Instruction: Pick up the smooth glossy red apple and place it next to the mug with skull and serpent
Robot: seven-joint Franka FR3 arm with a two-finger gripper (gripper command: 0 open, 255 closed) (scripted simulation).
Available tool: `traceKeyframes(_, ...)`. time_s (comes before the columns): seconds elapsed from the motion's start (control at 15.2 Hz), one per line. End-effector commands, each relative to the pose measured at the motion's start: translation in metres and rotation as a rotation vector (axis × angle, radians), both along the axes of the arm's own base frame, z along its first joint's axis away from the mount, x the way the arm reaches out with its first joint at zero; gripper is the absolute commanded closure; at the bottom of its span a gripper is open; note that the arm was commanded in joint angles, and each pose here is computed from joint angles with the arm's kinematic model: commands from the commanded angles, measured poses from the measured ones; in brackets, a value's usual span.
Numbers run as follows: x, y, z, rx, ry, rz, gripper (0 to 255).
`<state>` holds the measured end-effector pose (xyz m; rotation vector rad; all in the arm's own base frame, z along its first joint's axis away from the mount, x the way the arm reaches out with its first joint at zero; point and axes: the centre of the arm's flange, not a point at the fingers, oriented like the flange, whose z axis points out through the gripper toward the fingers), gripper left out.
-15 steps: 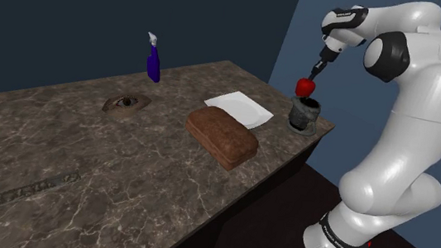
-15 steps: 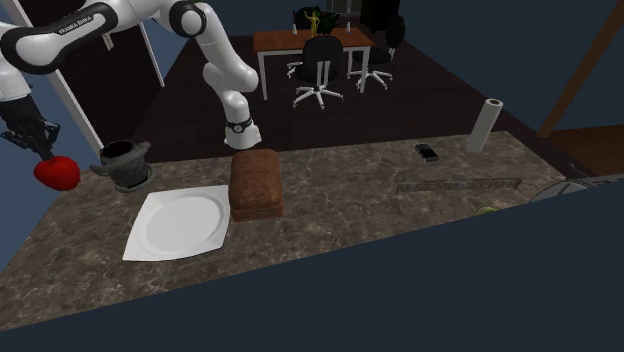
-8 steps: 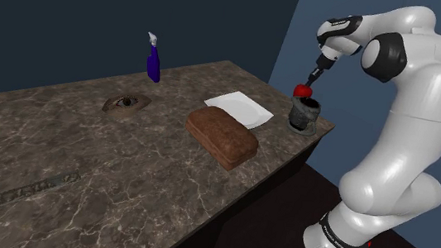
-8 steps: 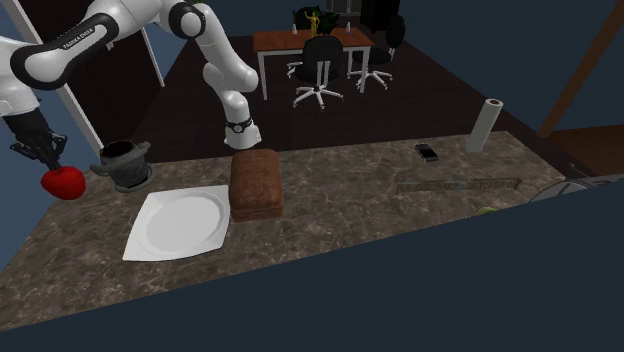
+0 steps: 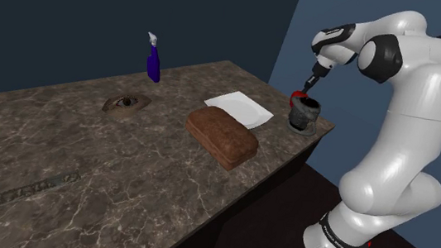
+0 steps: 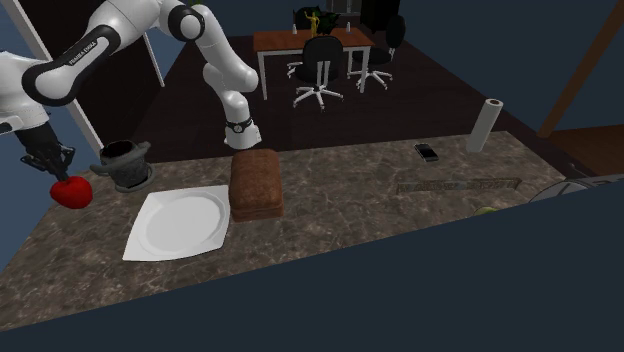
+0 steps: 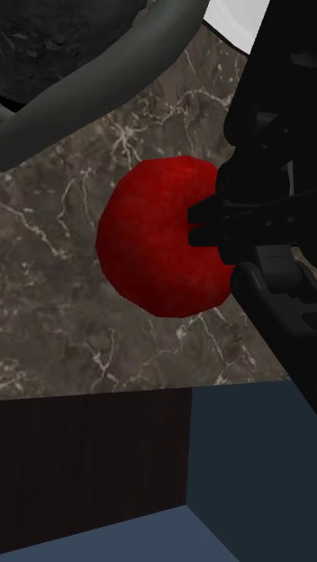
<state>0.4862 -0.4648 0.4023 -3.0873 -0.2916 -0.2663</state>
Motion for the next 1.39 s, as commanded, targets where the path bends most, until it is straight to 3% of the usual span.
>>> traceKeyframes(0.0,-0.001,0.0,-0.003,-0.001,-0.001,0.0,255)
traceKeyframes(0.4,-0.001,0.0,-0.003,-0.001,-0.001,0.0,255)
traceKeyframes(0.46,-0.001,0.0,-0.003,-0.001,-0.001,0.0,0)
traceKeyframes(0.79,-0.001,0.0,-0.003,-0.001,-0.001,0.0,0)
traceKeyframes(1.06,-0.009,-0.002,0.046,-0.001,-0.001,0.0,0)
traceKeyframes(1.32,-0.009,-0.002,0.046,-0.001,-0.001,0.0,0)
